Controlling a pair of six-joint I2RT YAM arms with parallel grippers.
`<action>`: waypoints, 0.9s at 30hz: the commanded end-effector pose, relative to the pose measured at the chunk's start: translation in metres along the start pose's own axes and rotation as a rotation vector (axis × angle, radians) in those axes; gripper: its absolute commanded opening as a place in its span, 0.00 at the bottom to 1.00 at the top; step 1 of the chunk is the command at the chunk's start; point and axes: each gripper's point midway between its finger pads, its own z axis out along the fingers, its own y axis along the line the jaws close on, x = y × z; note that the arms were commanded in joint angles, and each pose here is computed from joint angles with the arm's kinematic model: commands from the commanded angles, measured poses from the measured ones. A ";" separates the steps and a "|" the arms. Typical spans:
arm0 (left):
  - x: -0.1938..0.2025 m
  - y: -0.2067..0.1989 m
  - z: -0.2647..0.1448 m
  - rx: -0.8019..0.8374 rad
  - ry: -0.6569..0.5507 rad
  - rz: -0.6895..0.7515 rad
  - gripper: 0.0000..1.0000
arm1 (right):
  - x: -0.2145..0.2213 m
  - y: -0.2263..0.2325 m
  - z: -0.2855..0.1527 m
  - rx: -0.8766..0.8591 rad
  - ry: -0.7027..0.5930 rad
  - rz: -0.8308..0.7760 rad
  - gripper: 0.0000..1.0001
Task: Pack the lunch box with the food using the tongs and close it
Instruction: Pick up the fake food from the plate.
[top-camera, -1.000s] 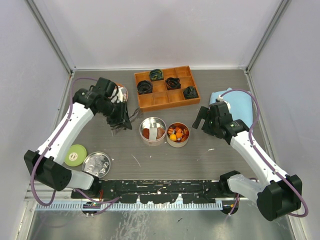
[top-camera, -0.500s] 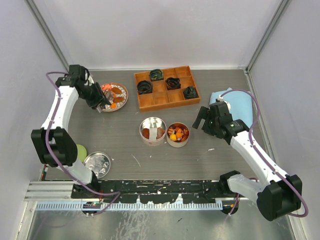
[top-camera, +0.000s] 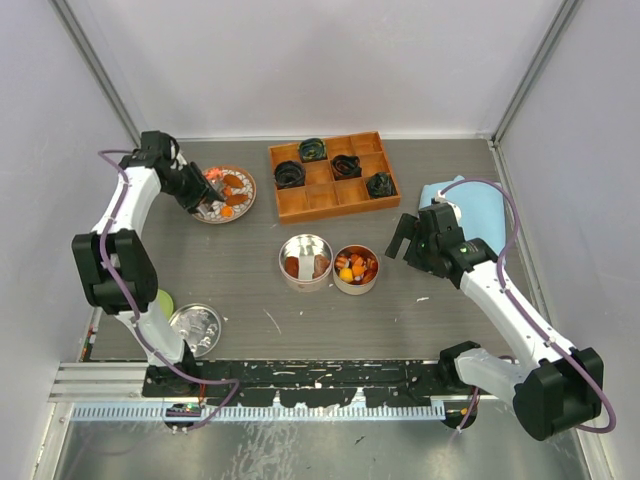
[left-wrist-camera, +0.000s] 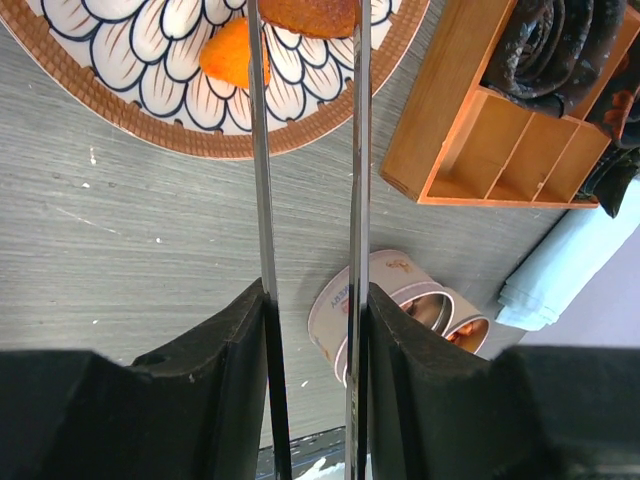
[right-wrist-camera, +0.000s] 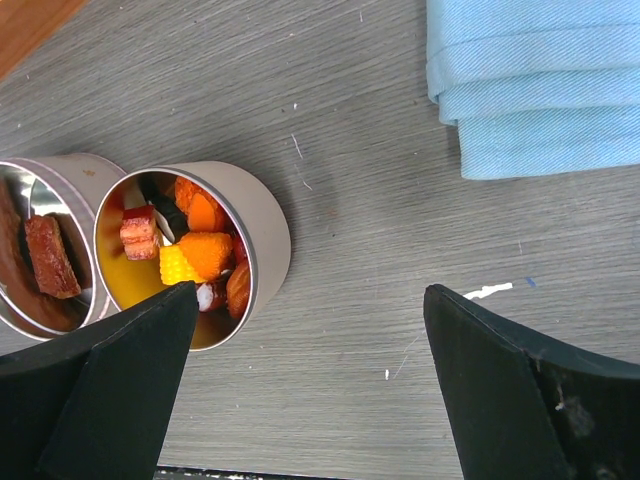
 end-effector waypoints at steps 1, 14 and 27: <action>-0.025 -0.020 -0.008 0.077 -0.075 0.010 0.39 | -0.020 0.007 -0.006 -0.014 -0.061 -0.011 1.00; -0.023 -0.013 0.004 0.064 -0.062 -0.026 0.39 | -0.019 0.005 -0.006 -0.009 -0.061 -0.016 1.00; -0.024 -0.008 0.021 0.063 -0.036 -0.050 0.37 | -0.020 0.005 -0.006 -0.005 -0.059 -0.021 1.00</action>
